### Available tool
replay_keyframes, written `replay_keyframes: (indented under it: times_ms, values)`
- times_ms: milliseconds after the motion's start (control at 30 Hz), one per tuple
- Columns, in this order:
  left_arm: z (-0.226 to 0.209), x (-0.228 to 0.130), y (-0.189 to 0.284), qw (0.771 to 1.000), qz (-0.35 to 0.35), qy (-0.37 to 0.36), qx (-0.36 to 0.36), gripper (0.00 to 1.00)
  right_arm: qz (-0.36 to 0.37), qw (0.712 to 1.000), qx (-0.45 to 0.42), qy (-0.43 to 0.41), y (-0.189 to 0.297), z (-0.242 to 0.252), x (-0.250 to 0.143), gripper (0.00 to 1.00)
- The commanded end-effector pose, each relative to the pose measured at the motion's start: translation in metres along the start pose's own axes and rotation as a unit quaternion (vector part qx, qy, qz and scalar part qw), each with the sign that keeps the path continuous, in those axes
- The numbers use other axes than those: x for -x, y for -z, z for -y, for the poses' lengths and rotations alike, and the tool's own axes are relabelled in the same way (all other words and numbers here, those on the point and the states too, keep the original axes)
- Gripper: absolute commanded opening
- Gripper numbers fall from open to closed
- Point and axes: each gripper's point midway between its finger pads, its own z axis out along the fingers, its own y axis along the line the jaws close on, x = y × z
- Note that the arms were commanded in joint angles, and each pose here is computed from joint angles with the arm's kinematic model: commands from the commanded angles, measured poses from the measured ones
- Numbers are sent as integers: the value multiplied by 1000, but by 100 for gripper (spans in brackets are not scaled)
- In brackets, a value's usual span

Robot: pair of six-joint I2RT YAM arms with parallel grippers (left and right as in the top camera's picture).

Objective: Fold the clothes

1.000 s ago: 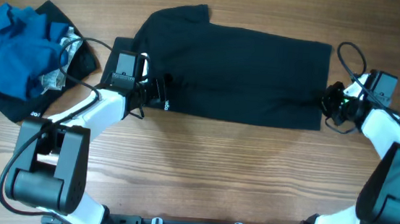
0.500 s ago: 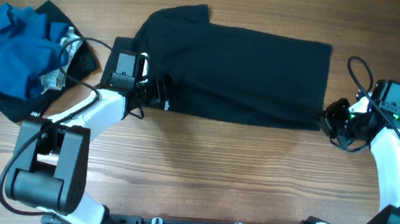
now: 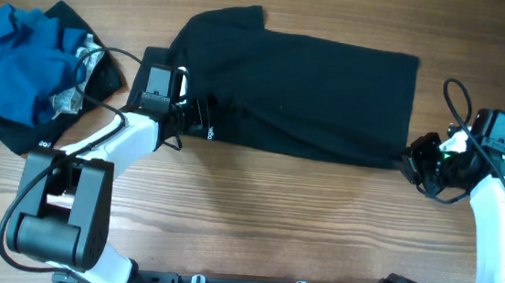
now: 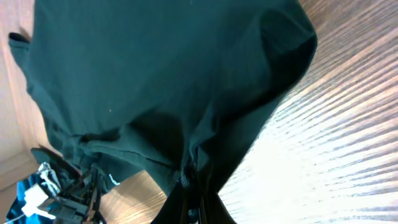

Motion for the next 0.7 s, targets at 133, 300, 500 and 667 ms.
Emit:
replay_keyframes:
  times_ms: [133,300,500,667]
  values:
    - [-4,2,-2,1000,1,-5,8,77,82,995,-60,-7,10,17,27,4]
    - [-4,3,-2,1000,3,-5,7,76,102,992,-69,-3,-1,19,47,4]
    - [-4,3,-2,1000,3,-5,8,76,97,993,-73,-4,-24,22,64,55]
    - [-4,3,-2,1000,3,-5,8,76,118,989,-79,37,-26,22,77,82]
